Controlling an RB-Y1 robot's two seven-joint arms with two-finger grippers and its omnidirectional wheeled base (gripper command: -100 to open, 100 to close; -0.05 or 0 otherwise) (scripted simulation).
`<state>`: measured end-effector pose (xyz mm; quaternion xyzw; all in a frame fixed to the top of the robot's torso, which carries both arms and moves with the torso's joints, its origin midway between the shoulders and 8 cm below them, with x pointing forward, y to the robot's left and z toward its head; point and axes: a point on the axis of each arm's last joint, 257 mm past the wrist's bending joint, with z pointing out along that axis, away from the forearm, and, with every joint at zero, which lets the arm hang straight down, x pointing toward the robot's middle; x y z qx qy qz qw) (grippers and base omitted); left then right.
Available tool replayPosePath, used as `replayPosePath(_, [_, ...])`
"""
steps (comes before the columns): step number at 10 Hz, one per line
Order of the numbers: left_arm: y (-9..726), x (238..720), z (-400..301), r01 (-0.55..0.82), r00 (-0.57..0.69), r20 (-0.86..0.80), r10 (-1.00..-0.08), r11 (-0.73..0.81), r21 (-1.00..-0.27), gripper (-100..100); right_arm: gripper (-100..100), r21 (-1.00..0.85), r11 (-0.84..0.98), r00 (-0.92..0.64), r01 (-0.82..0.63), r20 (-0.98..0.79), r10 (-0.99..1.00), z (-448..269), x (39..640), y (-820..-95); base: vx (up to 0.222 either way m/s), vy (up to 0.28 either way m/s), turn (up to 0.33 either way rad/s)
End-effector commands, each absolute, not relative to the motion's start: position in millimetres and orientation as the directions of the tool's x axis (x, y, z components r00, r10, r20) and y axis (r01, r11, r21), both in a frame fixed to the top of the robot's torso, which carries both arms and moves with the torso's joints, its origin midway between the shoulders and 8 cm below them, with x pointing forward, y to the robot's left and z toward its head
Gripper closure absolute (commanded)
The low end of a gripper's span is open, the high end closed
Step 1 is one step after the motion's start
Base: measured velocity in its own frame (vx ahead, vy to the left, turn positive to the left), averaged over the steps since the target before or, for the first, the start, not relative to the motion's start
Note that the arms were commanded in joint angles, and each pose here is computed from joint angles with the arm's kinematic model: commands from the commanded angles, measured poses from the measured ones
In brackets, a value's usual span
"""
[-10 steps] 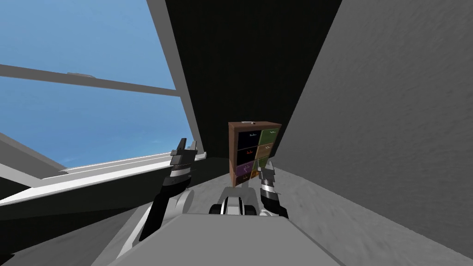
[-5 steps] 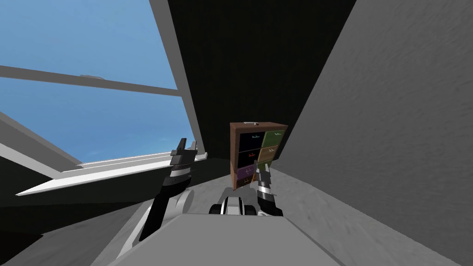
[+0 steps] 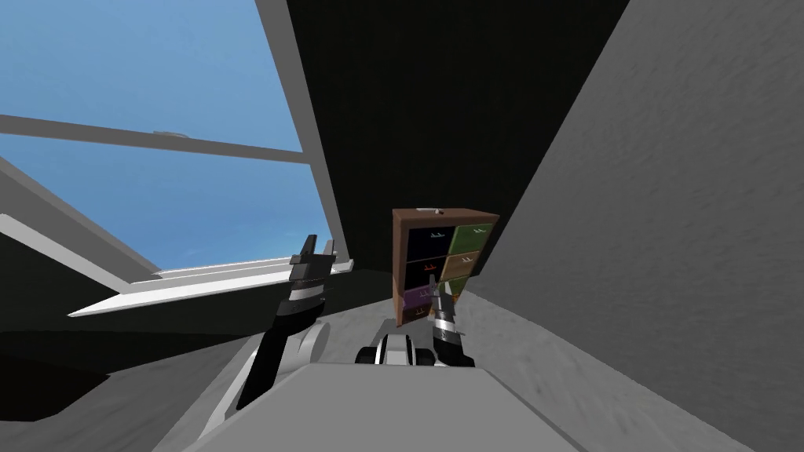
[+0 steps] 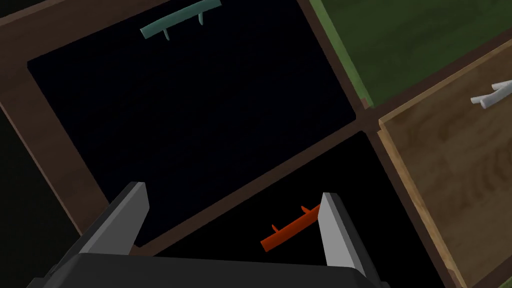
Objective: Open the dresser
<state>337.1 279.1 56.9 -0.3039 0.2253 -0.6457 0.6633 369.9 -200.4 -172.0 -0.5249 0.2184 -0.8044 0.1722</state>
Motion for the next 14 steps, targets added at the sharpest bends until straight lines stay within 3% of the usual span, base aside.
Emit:
replayPosePath(1, [279.1,337.1,56.9,0.72,0.065,0.094,-0.993,-0.019,-0.694,0,-100,-0.609,-0.79,-0.36,0.072,0.722,-0.59,-183.9,370.2,-193.1,0.06,-0.042,0.064])
replayPosePath(14, [279.2,337.1,56.9,0.72,0.065,0.094,-0.993,-0.018,-0.694,0,-100,-0.9,-0.423,-0.159,0.103,0.405,-0.9,-258.2,365.6,-150.0,0.052,-0.057,0.107])
